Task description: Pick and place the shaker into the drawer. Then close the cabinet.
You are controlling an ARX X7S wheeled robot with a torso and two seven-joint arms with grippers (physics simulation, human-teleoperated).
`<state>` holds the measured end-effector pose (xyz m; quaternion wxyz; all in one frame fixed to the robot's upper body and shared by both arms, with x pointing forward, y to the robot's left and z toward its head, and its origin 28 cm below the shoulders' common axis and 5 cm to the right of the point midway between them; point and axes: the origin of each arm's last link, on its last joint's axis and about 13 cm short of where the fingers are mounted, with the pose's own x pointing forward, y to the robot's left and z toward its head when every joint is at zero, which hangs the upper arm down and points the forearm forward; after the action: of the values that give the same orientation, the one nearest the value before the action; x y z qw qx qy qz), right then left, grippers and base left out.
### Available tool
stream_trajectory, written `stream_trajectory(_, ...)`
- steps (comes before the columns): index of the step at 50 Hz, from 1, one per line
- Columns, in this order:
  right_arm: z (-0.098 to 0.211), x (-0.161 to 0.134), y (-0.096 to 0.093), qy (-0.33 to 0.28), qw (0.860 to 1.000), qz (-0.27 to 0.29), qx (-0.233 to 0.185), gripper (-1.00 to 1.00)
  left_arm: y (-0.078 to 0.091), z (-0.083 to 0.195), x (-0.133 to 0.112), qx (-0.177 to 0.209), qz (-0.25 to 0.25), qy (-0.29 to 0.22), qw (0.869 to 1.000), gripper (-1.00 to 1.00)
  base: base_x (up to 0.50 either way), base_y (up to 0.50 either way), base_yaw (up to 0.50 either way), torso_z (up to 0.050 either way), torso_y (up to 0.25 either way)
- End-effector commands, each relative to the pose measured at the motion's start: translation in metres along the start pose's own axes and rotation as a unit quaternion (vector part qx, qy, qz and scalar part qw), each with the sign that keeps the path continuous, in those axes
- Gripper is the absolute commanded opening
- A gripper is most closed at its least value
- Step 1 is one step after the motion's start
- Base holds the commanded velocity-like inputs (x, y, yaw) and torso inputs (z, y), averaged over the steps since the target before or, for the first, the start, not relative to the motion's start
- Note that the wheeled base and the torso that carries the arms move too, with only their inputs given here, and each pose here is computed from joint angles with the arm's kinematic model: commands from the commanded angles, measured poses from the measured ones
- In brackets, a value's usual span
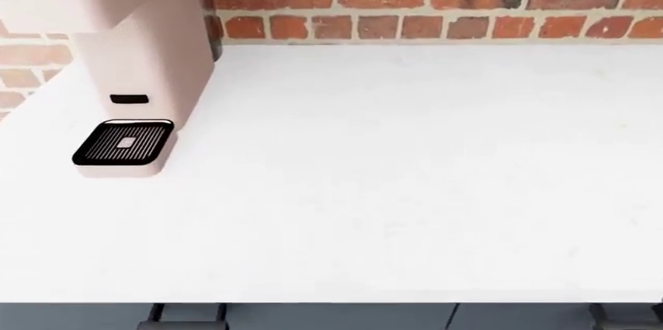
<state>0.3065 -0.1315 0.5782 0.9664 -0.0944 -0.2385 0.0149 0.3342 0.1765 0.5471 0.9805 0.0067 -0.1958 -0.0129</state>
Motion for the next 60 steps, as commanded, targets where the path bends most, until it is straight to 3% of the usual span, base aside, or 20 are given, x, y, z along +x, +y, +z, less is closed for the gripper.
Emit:
stream_trajectory(1,-0.004,0.001,-0.004,0.006,1.000,0.000,0.006,1.00,0.001,0.001,0.000,0.015,0.007,-0.006,1.000,1.00,0.50,0.00,0.00,0.000,0.000)
stream_trajectory(14,-0.015,0.003,-0.004,0.031,0.999,0.013,0.014,1.00,0.001,-0.005,0.002,0.023,0.022,-0.002,1.000,1.00,0.50,0.07,0.00,0.000,0.001)
stream_trajectory(45,-0.034,0.005,0.001,0.075,0.995,0.052,0.029,1.00,0.003,-0.019,0.006,0.027,0.025,0.012,0.999,1.00,0.00,0.00,0.00,0.000,0.000)
stream_trajectory(53,-0.038,0.006,0.001,0.084,0.994,0.066,0.024,1.00,0.004,-0.020,0.006,0.026,0.025,0.013,0.999,1.00,0.50,0.00,0.00,0.000,0.000)
stream_trajectory(60,-0.041,0.006,0.002,0.093,0.992,0.077,0.029,1.00,0.004,-0.022,0.007,0.027,0.026,0.015,0.999,1.00,0.00,0.00,0.00,0.000,0.000)
